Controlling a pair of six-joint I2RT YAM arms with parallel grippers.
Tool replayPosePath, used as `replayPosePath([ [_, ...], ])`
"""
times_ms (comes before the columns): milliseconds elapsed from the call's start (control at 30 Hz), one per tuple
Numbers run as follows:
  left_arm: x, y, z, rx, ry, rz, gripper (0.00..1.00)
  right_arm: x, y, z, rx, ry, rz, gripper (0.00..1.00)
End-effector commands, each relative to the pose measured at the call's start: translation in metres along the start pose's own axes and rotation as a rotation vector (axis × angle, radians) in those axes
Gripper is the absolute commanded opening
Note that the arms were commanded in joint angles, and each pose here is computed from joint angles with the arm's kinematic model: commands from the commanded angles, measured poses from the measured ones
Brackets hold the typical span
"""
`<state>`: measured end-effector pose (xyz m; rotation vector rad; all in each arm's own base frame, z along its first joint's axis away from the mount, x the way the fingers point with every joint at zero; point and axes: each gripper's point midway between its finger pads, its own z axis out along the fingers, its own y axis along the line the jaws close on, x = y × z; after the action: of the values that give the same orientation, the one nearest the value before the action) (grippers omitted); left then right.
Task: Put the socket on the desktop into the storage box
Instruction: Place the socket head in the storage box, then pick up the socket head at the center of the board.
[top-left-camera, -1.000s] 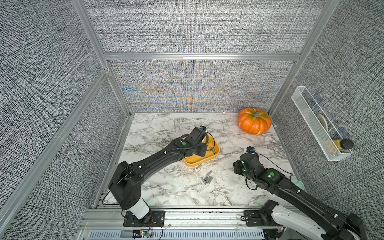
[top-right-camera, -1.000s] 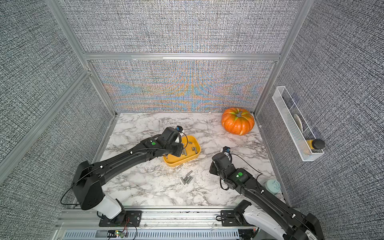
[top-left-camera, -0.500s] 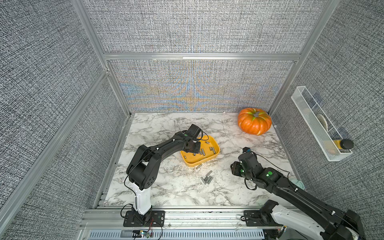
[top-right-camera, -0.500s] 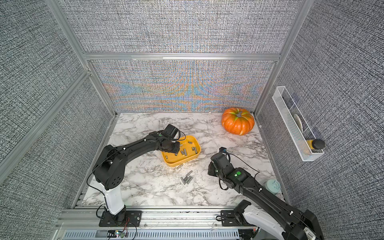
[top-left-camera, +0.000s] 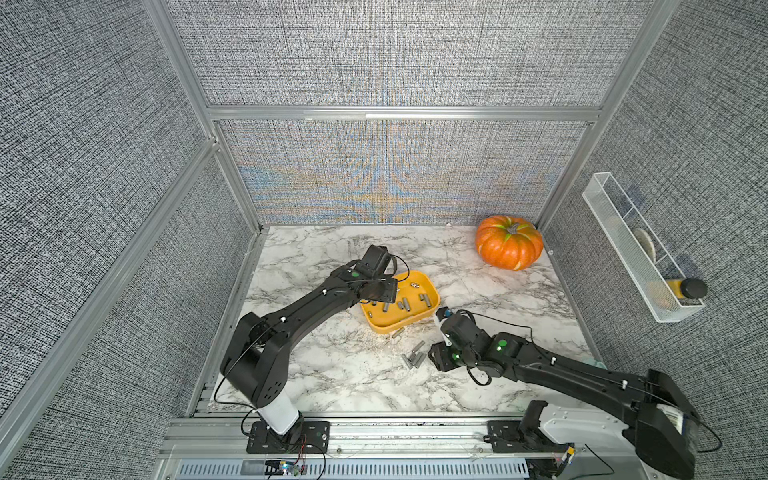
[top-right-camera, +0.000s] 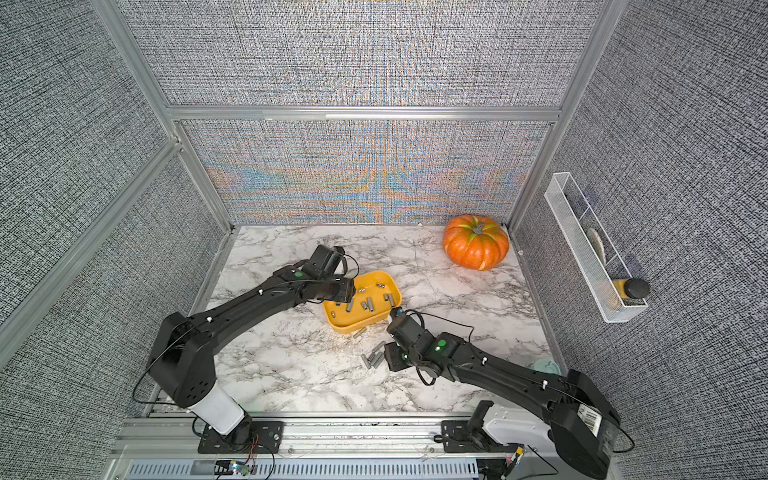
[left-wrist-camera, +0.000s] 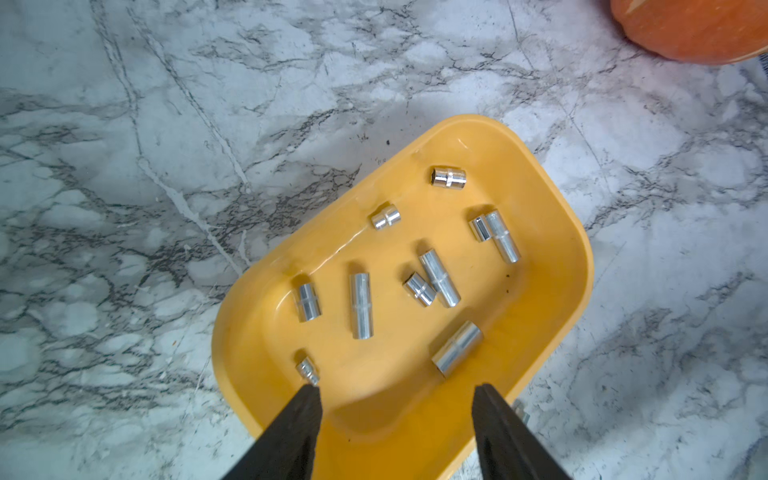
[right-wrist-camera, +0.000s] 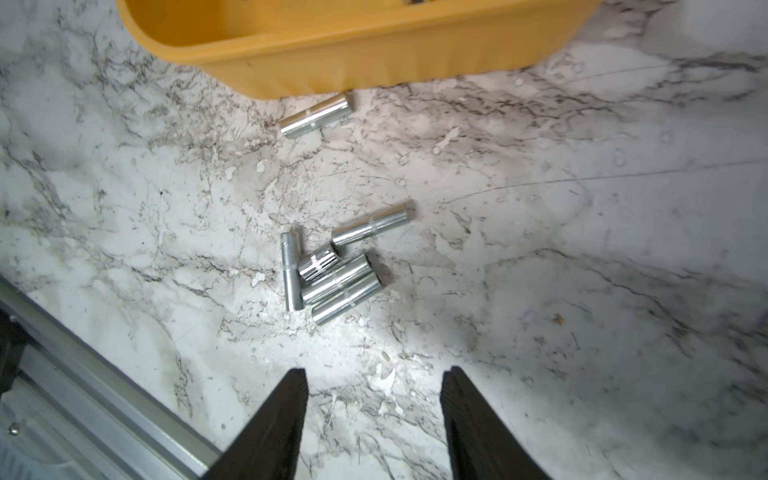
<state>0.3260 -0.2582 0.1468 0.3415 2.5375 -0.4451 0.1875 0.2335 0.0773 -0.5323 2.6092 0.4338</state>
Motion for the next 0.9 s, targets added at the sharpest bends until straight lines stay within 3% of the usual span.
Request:
replayPosePath([
  [0,0.014,-0.005,-0.014,0.076,-0.032,-0.038,0.64,0.001,0.006,0.008,-0.011,0.016,-0.078,0.62],
  [433,0.108,-0.001,-0.055,0.235,-0.083,-0.173,0.67,0.009,0.003,0.039,0.034,0.121,-0.207,0.64],
  [867,0.159,0.017,-0.040,0.222,0.003,-0.218,0.68,0.016,0.006,0.056,0.026,0.182,-0.284,0.64],
])
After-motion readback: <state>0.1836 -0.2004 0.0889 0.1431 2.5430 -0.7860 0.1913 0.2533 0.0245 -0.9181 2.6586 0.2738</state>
